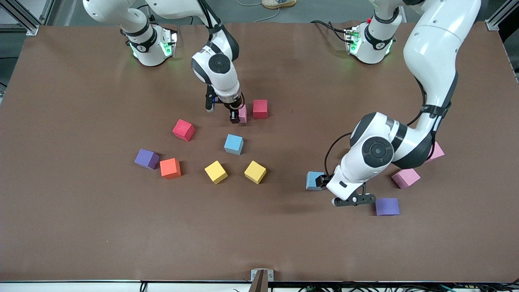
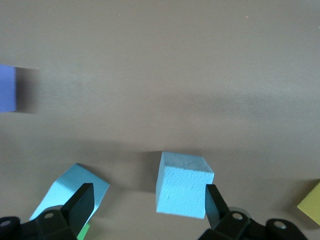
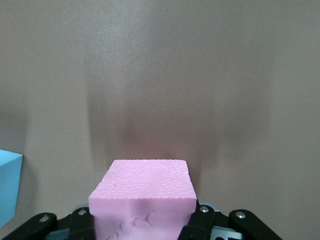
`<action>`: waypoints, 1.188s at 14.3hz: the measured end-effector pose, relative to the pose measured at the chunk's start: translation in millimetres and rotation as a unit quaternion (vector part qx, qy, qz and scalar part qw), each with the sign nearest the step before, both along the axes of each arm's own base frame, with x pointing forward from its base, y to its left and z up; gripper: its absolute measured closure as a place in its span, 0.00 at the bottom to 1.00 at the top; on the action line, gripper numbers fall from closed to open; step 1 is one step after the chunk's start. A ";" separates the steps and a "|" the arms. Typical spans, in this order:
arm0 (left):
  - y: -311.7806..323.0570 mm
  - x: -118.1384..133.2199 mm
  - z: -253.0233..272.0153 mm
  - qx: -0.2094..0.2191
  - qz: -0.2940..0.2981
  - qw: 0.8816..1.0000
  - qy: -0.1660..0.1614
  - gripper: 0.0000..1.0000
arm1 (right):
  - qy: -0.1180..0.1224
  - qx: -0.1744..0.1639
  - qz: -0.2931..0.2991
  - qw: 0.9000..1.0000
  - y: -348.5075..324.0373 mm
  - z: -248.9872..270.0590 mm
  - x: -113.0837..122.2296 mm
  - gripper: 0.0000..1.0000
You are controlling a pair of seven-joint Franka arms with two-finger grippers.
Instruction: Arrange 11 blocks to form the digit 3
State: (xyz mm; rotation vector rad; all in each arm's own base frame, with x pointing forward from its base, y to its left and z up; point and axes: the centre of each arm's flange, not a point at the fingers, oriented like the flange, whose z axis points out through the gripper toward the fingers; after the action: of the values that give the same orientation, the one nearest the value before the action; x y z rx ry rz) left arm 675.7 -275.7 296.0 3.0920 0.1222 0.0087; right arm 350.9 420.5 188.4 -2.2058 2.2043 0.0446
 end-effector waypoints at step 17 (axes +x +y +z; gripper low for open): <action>-42.9 -12.5 -74.5 0.034 -0.043 0.999 -0.001 0.05 | 0.011 -0.005 0.009 1.000 24.9 0.4 -15.7 0.41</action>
State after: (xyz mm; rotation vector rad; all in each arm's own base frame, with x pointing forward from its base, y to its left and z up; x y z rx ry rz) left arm 663.2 -318.6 221.6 3.1625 -0.0106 0.0132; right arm 335.3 445.4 188.8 -2.2417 2.1990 0.0579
